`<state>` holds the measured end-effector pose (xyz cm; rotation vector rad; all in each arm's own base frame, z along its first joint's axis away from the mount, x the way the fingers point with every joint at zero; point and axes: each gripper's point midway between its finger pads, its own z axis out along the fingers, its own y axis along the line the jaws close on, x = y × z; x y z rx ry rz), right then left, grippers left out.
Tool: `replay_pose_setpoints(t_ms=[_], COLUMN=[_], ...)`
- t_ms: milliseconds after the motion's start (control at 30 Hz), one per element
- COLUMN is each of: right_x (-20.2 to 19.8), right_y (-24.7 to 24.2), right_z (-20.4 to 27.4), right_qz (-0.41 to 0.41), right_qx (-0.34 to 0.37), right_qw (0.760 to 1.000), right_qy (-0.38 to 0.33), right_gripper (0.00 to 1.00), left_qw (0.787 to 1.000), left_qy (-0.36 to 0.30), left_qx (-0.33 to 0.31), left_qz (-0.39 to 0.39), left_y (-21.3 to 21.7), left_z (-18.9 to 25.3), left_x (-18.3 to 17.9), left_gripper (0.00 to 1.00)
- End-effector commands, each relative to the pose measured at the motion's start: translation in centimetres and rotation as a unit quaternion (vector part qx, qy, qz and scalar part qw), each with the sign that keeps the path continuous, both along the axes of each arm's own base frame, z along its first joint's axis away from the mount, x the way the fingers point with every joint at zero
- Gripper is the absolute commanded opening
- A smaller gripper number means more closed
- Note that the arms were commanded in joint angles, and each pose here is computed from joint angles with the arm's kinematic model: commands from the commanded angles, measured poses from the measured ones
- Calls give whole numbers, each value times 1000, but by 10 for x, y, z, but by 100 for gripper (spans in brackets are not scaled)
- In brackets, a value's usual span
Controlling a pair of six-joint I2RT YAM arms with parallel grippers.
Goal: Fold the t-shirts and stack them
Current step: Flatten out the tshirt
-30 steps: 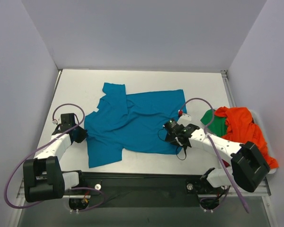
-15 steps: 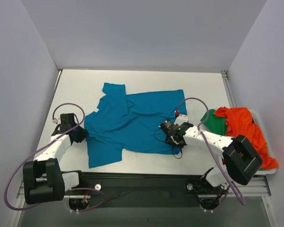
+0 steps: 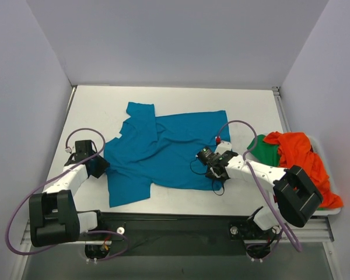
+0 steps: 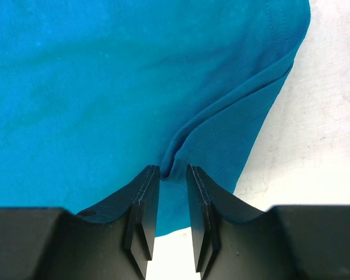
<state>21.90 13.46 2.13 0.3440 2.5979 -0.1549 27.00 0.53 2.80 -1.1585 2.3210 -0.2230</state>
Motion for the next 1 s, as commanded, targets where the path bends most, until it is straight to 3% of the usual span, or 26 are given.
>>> replay_pose_setpoints(t_ms=[0,300,367,400,500,733,967], right_x=[-1,-2,-3,-3,-2,0,5], right_y=[-11,-12,-14,-15,-21,-36,-55], right_z=[3,-2,-2,-1,3,49,148], right_qz=[-10,-7,-6,-8,-14,-25,-30], right_qx=[-26,-31,-32,-30,-19,68,144], right_qw=[1000,999,999,1000,1000,996,974], right_qy=[-7,2,3,3,1,-50,-173], right_gripper=[26,22,15,8,0,0,0], left_qw=[1000,1000,1000,1000,1000,995,978], left_qy=[-12,-6,-7,-10,-23,-97,-201], left_qx=[-1,-12,-13,-12,-17,17,48], left_qz=[4,0,-1,-1,-11,-29,-39], left_y=[2,-3,-3,-3,-6,3,7], left_z=[-3,-17,-15,-14,-1,68,173], left_x=[8,5,7,8,14,29,35], left_gripper=[45,33,25,12,0,0,0])
